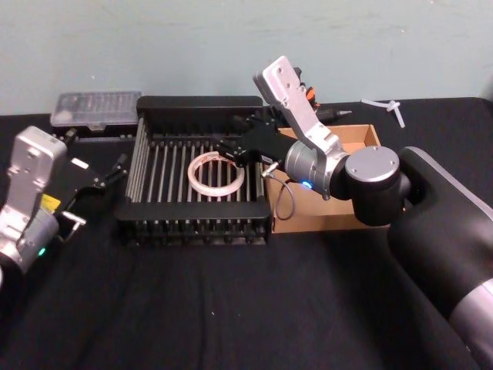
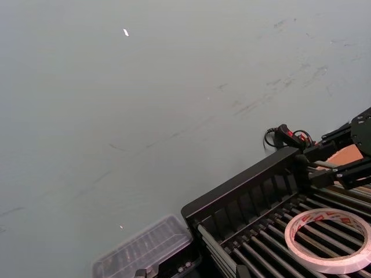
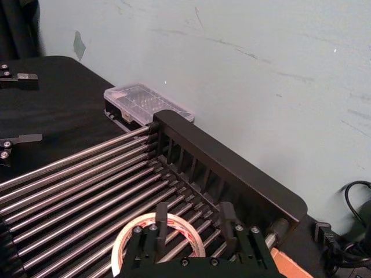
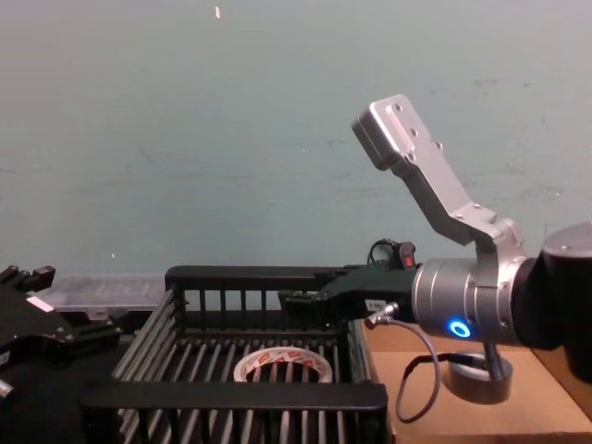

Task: Pick up the white tape and place it into the black box , Pick up the silver tape and place it into the brown box.

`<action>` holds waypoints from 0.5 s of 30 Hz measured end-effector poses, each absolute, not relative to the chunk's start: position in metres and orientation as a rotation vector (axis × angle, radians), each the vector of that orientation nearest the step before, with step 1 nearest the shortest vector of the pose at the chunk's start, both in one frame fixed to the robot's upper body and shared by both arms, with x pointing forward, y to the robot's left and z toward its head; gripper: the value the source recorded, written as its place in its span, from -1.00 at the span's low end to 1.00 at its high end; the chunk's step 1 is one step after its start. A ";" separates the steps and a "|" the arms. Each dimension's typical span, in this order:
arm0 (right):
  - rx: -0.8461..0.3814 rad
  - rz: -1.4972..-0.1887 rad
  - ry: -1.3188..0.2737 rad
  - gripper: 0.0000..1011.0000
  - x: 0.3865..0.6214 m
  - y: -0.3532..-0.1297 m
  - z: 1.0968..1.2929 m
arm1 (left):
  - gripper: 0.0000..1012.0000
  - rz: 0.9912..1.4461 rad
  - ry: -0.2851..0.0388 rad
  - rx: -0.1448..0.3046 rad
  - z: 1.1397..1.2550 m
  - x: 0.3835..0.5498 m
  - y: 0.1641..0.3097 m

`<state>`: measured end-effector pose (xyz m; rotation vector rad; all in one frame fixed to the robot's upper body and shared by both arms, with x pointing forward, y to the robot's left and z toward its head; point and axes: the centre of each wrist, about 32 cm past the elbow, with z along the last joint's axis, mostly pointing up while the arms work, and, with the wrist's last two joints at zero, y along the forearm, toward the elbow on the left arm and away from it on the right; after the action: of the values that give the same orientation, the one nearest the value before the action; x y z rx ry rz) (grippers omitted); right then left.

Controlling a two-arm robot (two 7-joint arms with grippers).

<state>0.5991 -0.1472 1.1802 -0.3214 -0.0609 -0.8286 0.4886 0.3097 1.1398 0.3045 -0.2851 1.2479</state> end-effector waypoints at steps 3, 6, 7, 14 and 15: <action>-0.321 -0.828 -0.061 0.33 0.599 -0.147 1.180 | 0.98 1.248 -0.285 0.304 1.140 0.489 0.310; -0.321 -0.828 -0.061 0.50 0.599 -0.147 1.180 | 0.98 1.248 -0.285 0.304 1.140 0.489 0.310; -0.321 -0.828 -0.061 0.56 0.599 -0.147 1.180 | 0.98 1.248 -0.285 0.304 1.140 0.489 0.310; -0.321 -0.828 -0.060 0.95 0.599 -0.147 1.180 | 0.98 1.248 -0.285 0.305 1.140 0.489 0.310; -0.321 -0.828 -0.060 0.98 0.599 -0.147 1.180 | 0.98 1.248 -0.285 0.304 1.140 0.489 0.310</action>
<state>0.5991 -0.1474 1.1804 -0.3210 -0.0603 -0.8280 0.4886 0.3097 1.1398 0.3045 -0.2850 1.2480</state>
